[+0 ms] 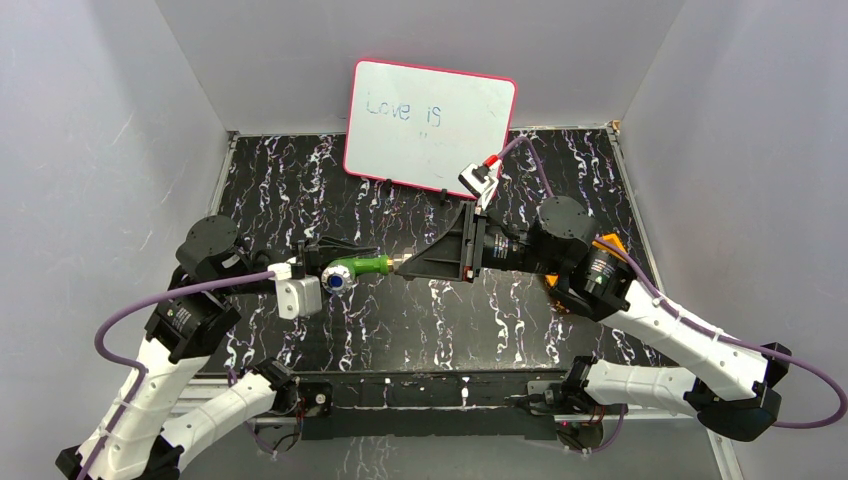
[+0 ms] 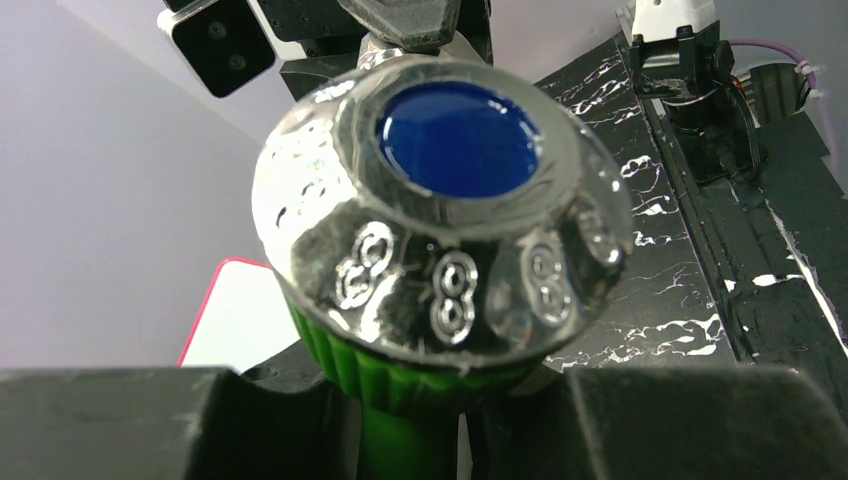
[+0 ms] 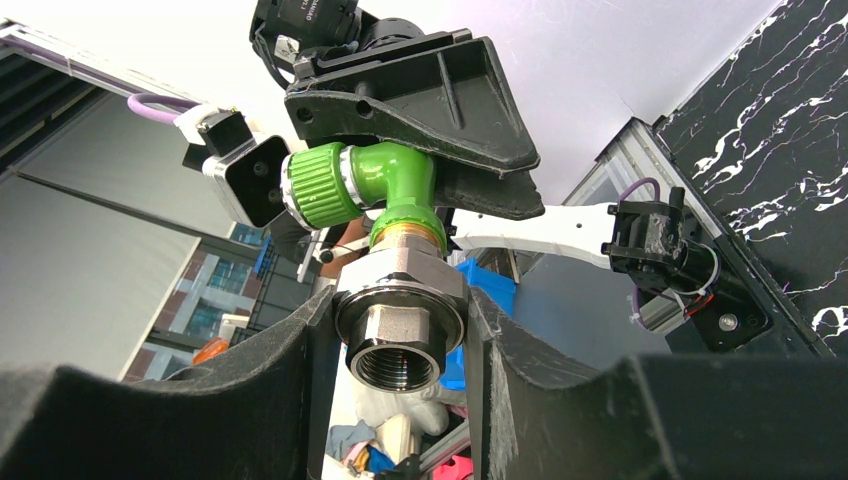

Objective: Install the water faucets
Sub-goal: Install the water faucet onto the adaptor.

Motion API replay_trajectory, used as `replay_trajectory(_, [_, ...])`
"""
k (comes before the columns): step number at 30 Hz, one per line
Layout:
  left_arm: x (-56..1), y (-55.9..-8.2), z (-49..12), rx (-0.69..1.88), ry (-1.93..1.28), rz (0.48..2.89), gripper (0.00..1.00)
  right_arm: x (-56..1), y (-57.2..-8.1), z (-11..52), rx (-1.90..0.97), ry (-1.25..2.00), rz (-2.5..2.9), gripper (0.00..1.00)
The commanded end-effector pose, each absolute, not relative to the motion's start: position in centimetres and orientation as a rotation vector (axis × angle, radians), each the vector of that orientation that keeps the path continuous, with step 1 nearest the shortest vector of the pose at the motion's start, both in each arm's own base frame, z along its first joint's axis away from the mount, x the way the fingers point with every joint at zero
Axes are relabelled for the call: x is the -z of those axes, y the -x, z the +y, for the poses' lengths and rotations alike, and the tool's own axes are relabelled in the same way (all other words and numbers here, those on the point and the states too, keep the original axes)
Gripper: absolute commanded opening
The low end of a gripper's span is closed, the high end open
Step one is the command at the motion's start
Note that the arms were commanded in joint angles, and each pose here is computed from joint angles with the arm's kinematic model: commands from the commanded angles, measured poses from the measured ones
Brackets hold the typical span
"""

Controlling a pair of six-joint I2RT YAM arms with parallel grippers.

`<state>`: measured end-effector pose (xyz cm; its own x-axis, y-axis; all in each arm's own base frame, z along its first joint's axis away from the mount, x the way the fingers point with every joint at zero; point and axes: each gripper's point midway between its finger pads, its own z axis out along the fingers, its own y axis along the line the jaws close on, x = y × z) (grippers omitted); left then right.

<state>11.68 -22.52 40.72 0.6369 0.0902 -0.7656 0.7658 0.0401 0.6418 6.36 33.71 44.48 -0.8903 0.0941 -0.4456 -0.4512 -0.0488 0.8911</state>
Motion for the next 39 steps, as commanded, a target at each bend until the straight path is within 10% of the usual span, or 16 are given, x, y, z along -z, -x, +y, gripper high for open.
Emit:
replay_trajectory(1, [-41.5, -11.0, -23.2, 0.631, -1.475, 0.674, 0.0, -45.2, -6.6, 34.6, -2.02, 0.385, 1.796, 0.51])
replay_trajectory(39, [-41.4, -10.6, -23.0, 0.757, -1.348, 0.799, 0.0, -47.4, -11.8, 26.9, -1.53, 0.235, 1.344, 0.73])
